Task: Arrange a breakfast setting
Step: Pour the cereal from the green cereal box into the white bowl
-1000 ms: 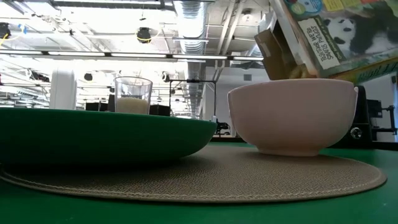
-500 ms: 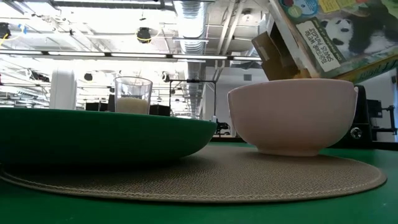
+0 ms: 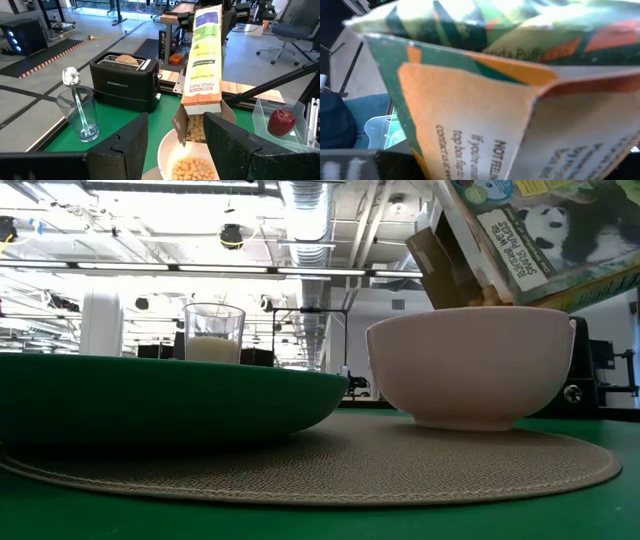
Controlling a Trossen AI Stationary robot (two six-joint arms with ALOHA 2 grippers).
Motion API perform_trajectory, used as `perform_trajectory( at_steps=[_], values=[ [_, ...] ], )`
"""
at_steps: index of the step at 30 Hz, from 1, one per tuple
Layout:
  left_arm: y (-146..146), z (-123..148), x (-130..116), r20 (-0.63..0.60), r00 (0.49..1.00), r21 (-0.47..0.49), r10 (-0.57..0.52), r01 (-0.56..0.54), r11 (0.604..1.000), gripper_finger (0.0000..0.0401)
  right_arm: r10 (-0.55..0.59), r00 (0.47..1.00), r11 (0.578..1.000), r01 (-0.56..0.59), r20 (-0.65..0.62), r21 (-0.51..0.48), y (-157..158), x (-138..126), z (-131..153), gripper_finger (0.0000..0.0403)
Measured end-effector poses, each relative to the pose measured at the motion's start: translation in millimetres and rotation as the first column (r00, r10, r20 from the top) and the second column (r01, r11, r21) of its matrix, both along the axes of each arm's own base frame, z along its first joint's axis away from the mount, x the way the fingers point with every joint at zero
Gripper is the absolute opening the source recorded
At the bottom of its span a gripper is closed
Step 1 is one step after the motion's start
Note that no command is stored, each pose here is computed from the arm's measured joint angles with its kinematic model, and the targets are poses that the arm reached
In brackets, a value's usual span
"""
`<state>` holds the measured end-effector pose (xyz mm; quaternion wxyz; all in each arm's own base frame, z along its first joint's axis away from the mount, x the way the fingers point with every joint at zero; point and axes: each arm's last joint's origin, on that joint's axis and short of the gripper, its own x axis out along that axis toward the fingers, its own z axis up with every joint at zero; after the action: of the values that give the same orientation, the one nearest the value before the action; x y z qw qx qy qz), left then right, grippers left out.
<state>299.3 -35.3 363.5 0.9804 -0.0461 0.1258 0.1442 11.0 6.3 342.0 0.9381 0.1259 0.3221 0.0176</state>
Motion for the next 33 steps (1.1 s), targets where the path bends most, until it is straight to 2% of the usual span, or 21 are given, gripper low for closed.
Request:
perform_trajectory(
  at_steps=[26,33],
  values=[
    [0,0,0,0.0,1.0,0.0,0.001,-0.001,1.0,0.0176,-0.002,1.0,1.0,0.002,-0.022,0.008,0,-1,-2,0.0276],
    [0,0,0,0.0,1.0,-0.001,0.002,-0.002,1.0,0.0176,-0.007,1.0,1.0,0.007,0.009,0.002,1,-5,9,0.0276]
  ],
)
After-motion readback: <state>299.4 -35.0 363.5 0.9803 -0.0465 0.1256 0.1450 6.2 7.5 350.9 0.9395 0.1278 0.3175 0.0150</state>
